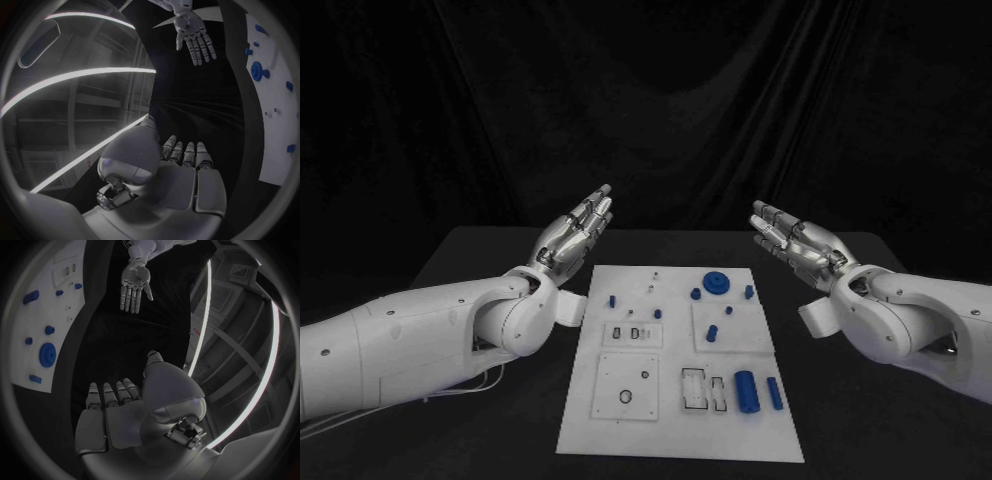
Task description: Assemble the parts on the task board
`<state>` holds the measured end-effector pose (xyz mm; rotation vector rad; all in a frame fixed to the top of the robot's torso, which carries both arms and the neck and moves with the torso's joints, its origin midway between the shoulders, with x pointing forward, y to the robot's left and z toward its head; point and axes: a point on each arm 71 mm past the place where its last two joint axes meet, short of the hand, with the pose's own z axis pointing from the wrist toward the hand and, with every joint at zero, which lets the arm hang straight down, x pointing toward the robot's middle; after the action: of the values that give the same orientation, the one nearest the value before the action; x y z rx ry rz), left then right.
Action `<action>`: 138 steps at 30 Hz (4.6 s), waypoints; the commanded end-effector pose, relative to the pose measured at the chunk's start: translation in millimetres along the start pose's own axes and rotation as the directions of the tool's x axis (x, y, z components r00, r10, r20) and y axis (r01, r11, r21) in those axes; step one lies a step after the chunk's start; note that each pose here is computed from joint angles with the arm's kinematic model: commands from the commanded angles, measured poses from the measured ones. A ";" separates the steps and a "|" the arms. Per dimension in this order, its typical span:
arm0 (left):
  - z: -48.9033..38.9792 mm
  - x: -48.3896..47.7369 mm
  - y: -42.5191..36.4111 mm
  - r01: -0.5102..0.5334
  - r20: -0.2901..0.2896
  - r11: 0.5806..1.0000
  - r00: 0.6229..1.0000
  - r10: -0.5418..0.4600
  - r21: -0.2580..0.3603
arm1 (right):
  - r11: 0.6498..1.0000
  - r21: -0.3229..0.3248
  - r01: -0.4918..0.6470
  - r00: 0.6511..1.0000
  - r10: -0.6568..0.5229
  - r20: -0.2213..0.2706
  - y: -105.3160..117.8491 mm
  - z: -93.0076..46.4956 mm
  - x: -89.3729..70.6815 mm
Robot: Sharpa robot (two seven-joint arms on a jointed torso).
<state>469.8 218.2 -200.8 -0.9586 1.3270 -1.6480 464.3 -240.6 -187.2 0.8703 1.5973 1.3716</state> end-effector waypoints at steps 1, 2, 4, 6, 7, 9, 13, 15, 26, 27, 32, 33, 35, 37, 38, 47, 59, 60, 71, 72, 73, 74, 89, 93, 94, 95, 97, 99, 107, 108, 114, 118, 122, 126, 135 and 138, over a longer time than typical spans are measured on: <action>-4.4 3.8 -13.2 -0.089 -0.048 0.986 0.994 0.097 0.142 | 0.965 0.034 0.260 0.957 -0.252 -0.146 4.0 0.3 6.0; -5.8 3.6 -13.9 -0.093 -0.047 0.985 0.994 0.101 0.143 | 0.956 0.033 0.292 0.946 -0.284 -0.157 5.2 0.3 5.5; -9.7 3.5 -16.0 -0.102 -0.044 0.984 0.993 0.110 0.148 | 0.915 0.029 0.401 0.902 -0.389 -0.188 8.6 -0.4 4.2; -12.5 3.6 -17.6 -0.106 -0.044 0.983 0.993 0.114 0.152 | 0.861 0.022 0.507 0.844 -0.492 -0.216 12.1 -0.9 2.7; -13.6 3.7 -18.3 -0.106 -0.045 0.983 0.992 0.114 0.153 | 0.828 0.016 0.560 0.809 -0.543 -0.227 14.0 -0.9 2.0; -15.9 3.2 -19.5 -0.104 -0.049 0.982 0.992 0.113 0.156 | 0.724 -0.007 0.689 0.700 -0.668 -0.252 18.5 0.0 0.9; -18.6 1.7 -21.1 -0.102 -0.051 0.982 0.992 0.112 0.161 | 0.511 -0.065 0.857 0.479 -0.837 -0.263 25.4 3.1 2.0; -19.1 1.4 -21.5 -0.105 -0.050 0.981 0.992 0.114 0.164 | 0.450 -0.084 0.889 0.417 -0.872 -0.257 27.1 4.0 2.9; -19.5 -2.5 -22.7 -0.127 -0.055 0.974 0.989 0.139 0.186 | 0.144 -0.171 0.975 0.122 -0.984 -0.133 39.6 12.1 14.4; -19.7 -2.7 -22.8 -0.127 -0.055 0.974 0.989 0.139 0.186 | 0.133 -0.174 0.976 0.114 -0.986 -0.119 40.8 12.5 15.2; -20.1 -3.1 -23.0 -0.124 -0.060 0.975 0.989 0.137 0.185 | 0.110 -0.179 0.978 0.099 -0.993 -0.068 45.2 14.3 18.7; -20.1 -3.0 -22.9 -0.122 -0.062 0.975 0.989 0.136 0.185 | 0.108 -0.179 0.978 0.099 -0.993 -0.058 46.1 14.6 19.3; -20.0 -2.6 -22.8 -0.119 -0.066 0.976 0.989 0.134 0.185 | 0.107 -0.178 0.978 0.101 -0.994 -0.041 47.5 15.0 19.9; -19.6 -2.2 -22.6 -0.116 -0.070 0.976 0.989 0.131 0.183 | 0.101 -0.174 0.979 0.098 -0.995 -0.026 48.5 15.5 19.8; -19.5 -2.1 -22.5 -0.115 -0.072 0.976 0.989 0.130 0.183 | 0.096 -0.173 0.980 0.094 -0.995 -0.020 48.8 15.7 19.6; -19.1 -3.4 -21.9 -0.121 -0.085 0.976 0.987 0.138 0.183 | 0.050 -0.174 0.983 0.056 -0.998 0.029 49.8 21.6 19.5; -18.9 -2.7 -22.1 -0.147 -0.111 0.969 0.979 0.171 0.200 | 0.048 -0.196 0.979 0.052 -0.999 0.013 37.6 28.9 25.8; -19.0 -2.8 -22.1 -0.147 -0.111 0.969 0.979 0.172 0.200 | 0.048 -0.199 0.979 0.052 -0.999 0.010 36.3 29.4 26.3; -18.4 -2.8 -21.5 -0.146 -0.117 0.970 0.978 0.171 0.197 | 0.049 -0.208 0.977 0.040 -0.998 -0.044 21.5 35.3 32.0; -18.3 -2.8 -21.4 -0.146 -0.117 0.970 0.978 0.171 0.196 | 0.048 -0.209 0.977 0.039 -0.998 -0.047 20.8 35.9 32.8; -18.2 -2.9 -21.4 -0.146 -0.117 0.970 0.978 0.171 0.196 | 0.048 -0.210 0.977 0.039 -0.998 -0.049 20.4 36.3 33.2; -18.1 -3.0 -21.3 -0.146 -0.117 0.970 0.978 0.171 0.196 | 0.048 -0.212 0.976 0.038 -0.998 -0.051 19.8 37.0 34.1; -16.0 -3.0 -19.8 -0.144 -0.123 0.971 0.978 0.169 0.192 | 0.046 -0.221 0.974 0.029 -0.996 -0.080 8.5 45.3 39.1; -15.5 -3.1 -19.4 -0.143 -0.125 0.971 0.978 0.168 0.190 | 0.046 -0.223 0.974 0.027 -0.996 -0.087 4.8 48.3 40.4; -15.4 -3.1 -19.4 -0.142 -0.126 0.971 0.978 0.168 0.190 | 0.045 -0.224 0.974 0.026 -0.996 -0.088 4.0 49.1 40.7; -15.4 -3.0 -19.3 -0.142 -0.126 0.972 0.978 0.167 0.190 | 0.045 -0.224 0.973 0.026 -0.996 -0.089 3.1 49.8 41.0; -15.2 -2.9 -19.2 -0.141 -0.128 0.972 0.978 0.167 0.189 | 0.046 -0.225 0.973 0.025 -0.995 -0.092 1.6 50.6 41.4; -15.1 -2.8 -19.1 -0.140 -0.129 0.972 0.978 0.166 0.188 | 0.046 -0.226 0.973 0.025 -0.995 -0.093 0.1 51.4 41.7; -15.1 -3.1 -18.7 -0.138 -0.132 0.973 0.978 0.163 0.185 | 0.047 -0.234 0.971 0.028 -0.996 -0.083 -2.4 54.7 42.8; -15.1 -3.1 -18.7 -0.137 -0.133 0.973 0.978 0.163 0.184 | 0.046 -0.235 0.971 0.027 -0.996 -0.083 -2.6 55.2 42.8; -15.2 -3.9 -18.3 -0.136 -0.135 0.974 0.978 0.162 0.179 | 0.045 -0.236 0.971 0.027 -0.996 -0.081 -4.2 57.1 42.9; -15.5 -4.8 -18.2 -0.137 -0.134 0.975 0.978 0.162 0.176 | 0.045 -0.236 0.971 0.027 -0.996 -0.079 -5.8 58.1 42.2; -15.4 -5.3 -18.0 -0.137 -0.134 0.975 0.978 0.162 0.175 | 0.046 -0.239 0.970 0.029 -0.997 -0.073 -7.2 59.0 42.3; -14.8 -5.8 -17.6 -0.137 -0.135 0.975 0.978 0.162 0.173 | 0.047 -0.241 0.969 0.029 -0.997 -0.076 -9.7 60.1 42.9; -13.9 -6.3 -16.7 -0.136 -0.139 0.976 0.977 0.160 0.169 | 0.050 -0.252 0.966 0.031 -0.996 -0.078 -16.1 60.7 42.7; -13.8 -6.8 -16.5 -0.136 -0.139 0.977 0.977 0.160 0.167 | 0.052 -0.260 0.964 0.035 -0.997 -0.068 -16.4 60.1 42.1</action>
<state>460.2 233.6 -195.9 -0.7049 1.4039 -1.6288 503.6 -180.9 -212.0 -0.6299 1.6388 0.4178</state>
